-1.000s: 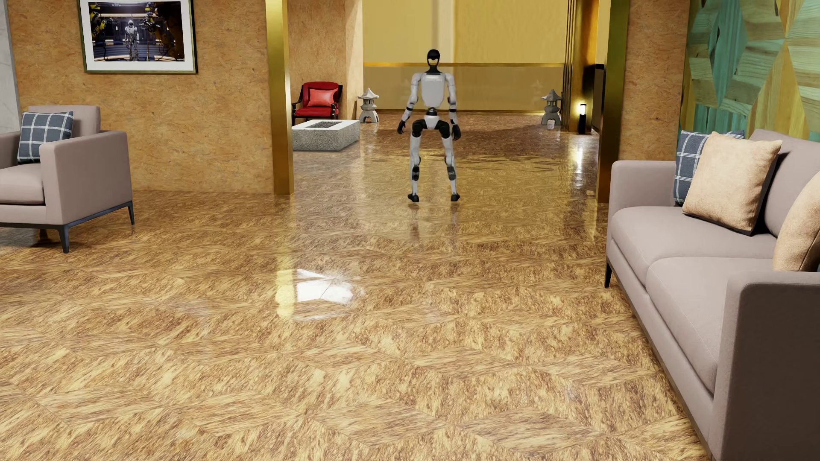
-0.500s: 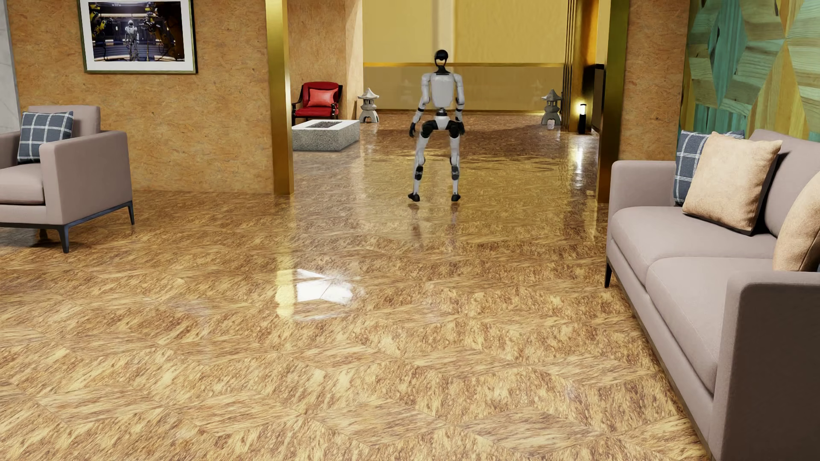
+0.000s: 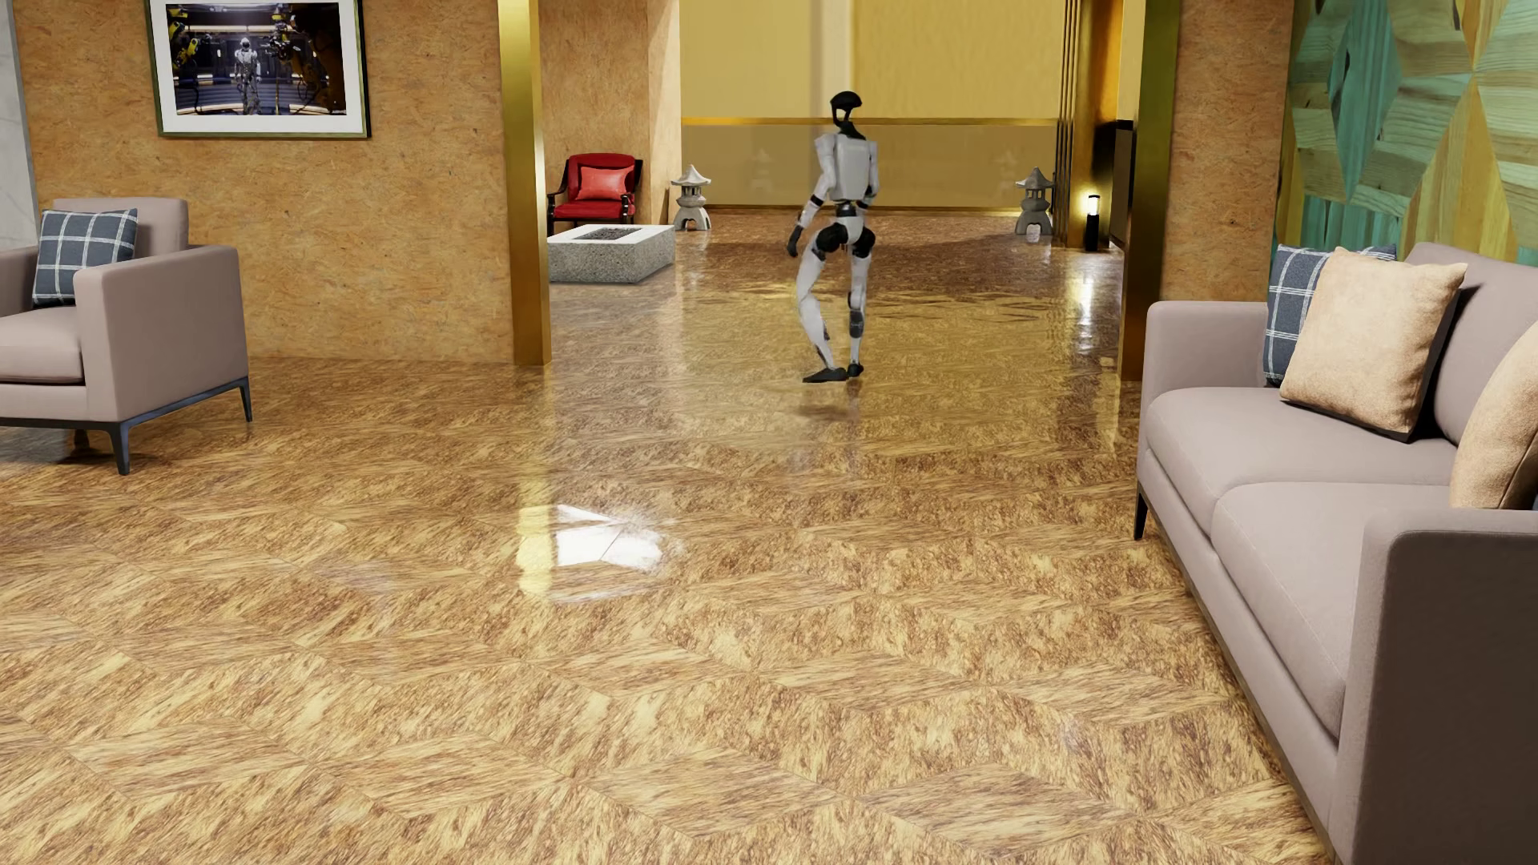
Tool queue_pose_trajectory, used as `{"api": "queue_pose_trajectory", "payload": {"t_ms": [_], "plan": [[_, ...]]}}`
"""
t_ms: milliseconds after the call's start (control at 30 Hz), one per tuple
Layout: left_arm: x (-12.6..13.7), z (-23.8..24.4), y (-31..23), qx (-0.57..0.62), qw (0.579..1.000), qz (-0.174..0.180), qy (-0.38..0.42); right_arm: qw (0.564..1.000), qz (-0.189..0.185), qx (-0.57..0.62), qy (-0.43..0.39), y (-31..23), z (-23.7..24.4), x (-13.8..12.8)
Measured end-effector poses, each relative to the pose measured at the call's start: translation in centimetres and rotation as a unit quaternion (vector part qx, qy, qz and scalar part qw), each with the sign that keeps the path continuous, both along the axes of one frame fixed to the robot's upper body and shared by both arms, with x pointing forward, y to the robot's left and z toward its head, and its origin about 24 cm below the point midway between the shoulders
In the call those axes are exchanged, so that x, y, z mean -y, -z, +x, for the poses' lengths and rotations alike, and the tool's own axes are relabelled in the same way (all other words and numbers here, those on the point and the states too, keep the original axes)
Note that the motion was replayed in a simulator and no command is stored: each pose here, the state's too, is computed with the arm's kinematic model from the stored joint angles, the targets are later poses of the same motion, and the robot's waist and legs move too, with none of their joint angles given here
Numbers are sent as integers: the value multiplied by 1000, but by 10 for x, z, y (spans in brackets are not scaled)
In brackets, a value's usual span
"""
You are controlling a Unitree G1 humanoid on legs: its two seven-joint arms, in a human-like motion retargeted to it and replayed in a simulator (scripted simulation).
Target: Turn around
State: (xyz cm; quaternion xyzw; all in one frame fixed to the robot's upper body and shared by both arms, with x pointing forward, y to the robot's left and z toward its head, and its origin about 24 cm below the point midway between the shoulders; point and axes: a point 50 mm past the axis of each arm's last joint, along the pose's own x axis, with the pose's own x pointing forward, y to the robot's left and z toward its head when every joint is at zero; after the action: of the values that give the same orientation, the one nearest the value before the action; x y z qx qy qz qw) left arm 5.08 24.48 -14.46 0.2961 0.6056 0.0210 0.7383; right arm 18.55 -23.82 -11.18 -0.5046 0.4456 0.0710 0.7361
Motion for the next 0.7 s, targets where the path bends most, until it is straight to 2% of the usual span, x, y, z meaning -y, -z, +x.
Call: {"api": "queue_pose_trajectory", "payload": {"t_ms": [100, 200, 267, 333, 400, 467, 567, 633, 700], "plan": [[8, 2, 6, -37, 998, -36, 42, 995, 44, 50, 72, 1, -20, 2], [15, 32, -2, 19, 995, -43, 85, 990, 41, 1, 133, 15, -58, 10], [18, 46, -8, 75, 993, -21, 88, 987, 23, -93, 133, 30, -92, 12], [20, 59, -15, 116, 989, -7, 89, 972, 41, -220, 76, 45, -122, -3], [21, 69, -19, 143, 986, 2, 80, 960, 54, -263, 83, 51, -139, -9], [17, 70, -18, 129, 989, 8, 74, 964, 57, -235, 108, 52, -141, -21], [10, 61, -16, 104, 990, 12, 92, 977, 81, -165, 110, 49, -117, -35], [7, 51, -13, 86, 991, 15, 98, 985, 89, -127, 76, 44, -92, -44], [6, 46, -10, 69, 993, 23, 90, 993, 68, -99, 12, 37, -75, -49]]}}
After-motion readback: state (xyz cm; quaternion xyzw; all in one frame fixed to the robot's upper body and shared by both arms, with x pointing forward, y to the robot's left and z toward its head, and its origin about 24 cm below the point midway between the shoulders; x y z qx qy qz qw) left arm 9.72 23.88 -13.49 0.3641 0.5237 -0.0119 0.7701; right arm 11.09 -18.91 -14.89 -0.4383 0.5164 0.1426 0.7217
